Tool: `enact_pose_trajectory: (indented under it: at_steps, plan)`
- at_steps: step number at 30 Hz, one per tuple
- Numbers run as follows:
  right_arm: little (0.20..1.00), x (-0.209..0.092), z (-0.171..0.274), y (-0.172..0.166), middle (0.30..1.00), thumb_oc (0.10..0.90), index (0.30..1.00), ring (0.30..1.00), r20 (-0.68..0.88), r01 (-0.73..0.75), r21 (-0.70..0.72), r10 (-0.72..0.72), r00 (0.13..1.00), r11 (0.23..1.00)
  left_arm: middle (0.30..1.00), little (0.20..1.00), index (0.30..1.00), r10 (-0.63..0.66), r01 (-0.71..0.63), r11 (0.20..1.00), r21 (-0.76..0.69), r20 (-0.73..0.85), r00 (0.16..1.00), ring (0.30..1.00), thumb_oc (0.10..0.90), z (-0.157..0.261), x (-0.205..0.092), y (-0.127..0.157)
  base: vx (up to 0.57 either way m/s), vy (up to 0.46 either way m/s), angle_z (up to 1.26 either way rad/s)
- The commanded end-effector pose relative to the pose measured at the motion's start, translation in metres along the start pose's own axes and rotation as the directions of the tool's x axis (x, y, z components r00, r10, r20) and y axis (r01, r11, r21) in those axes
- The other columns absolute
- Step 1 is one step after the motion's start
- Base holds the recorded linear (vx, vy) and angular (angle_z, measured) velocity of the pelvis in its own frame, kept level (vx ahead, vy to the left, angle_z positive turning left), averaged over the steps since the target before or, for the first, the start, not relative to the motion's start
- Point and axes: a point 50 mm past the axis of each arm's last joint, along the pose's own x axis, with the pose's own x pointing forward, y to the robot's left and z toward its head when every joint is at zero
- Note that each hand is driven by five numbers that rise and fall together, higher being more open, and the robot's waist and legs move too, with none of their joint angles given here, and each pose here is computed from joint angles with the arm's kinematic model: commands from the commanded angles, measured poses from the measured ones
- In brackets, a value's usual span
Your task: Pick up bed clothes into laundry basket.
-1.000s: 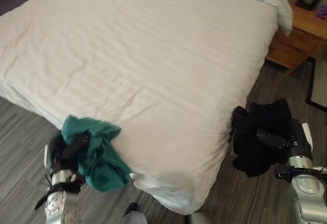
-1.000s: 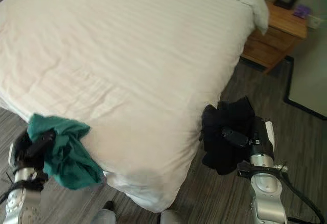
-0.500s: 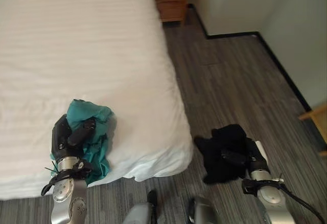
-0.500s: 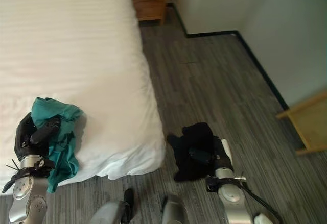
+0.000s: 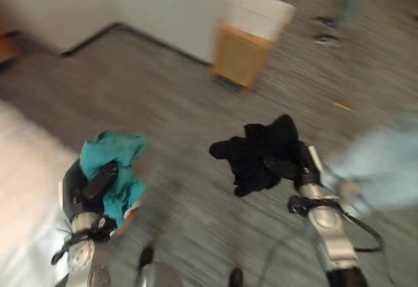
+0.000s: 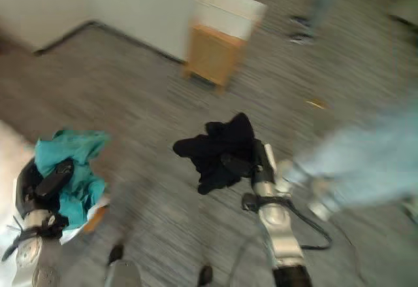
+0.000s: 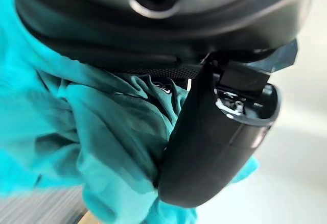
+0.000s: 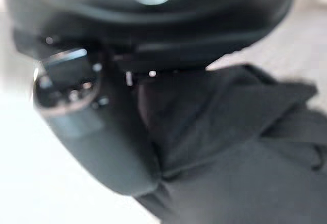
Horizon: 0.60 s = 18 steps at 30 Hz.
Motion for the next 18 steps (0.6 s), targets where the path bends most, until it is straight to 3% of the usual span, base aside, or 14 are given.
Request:
enact_pose_trajectory:
  at_steps: [1, 5, 8, 11, 18]
  plan:
    - [0.300, 0.001, 0.069, -0.025, 0.300, 0.400, 0.300, 0.300, 0.342, 0.010, -0.016, -0.004, 0.940, 1.000, 0.300, 0.300, 0.300, -0.167, 0.180, 0.984, 0.002, 0.392, 0.905, 0.300, 0.400, 0.077, 0.013, -0.031, 0.08, -0.285, -1.99]
    - [0.300, -0.013, 0.061, -0.038, 0.300, 0.400, 0.300, 0.300, 0.320, 0.080, 0.005, -0.078, 0.944, 0.997, 0.300, 0.300, 0.300, -0.157, 0.183, 0.982, -0.044, 0.338, 0.928, 0.300, 0.400, 0.062, 0.017, -0.039, 0.04, -0.020, -2.17]
    - [0.300, -0.029, 0.047, -0.052, 0.300, 0.400, 0.300, 0.300, 0.272, 0.164, -0.016, -0.154, 0.950, 0.986, 0.300, 0.300, 0.300, -0.234, 0.255, 0.967, -0.021, 0.336, 0.912, 0.300, 0.400, 0.060, 0.021, -0.058, -0.02, 0.054, -0.87]
    - [0.300, -0.035, 0.043, -0.051, 0.300, 0.400, 0.300, 0.300, 0.271, 0.201, 0.055, -0.208, 0.940, 0.978, 0.300, 0.300, 0.300, -0.217, 0.235, 0.972, -0.020, 0.318, 0.923, 0.300, 0.400, 0.056, 0.023, -0.059, 0.03, 0.034, -0.24]
    - [0.300, -0.030, 0.046, -0.045, 0.300, 0.400, 0.300, 0.300, 0.276, 0.156, 0.030, -0.158, 0.948, 0.987, 0.300, 0.300, 0.300, -0.244, 0.259, 0.966, -0.019, 0.276, 0.930, 0.300, 0.400, 0.048, 0.018, -0.060, 0.02, 0.010, 0.07]
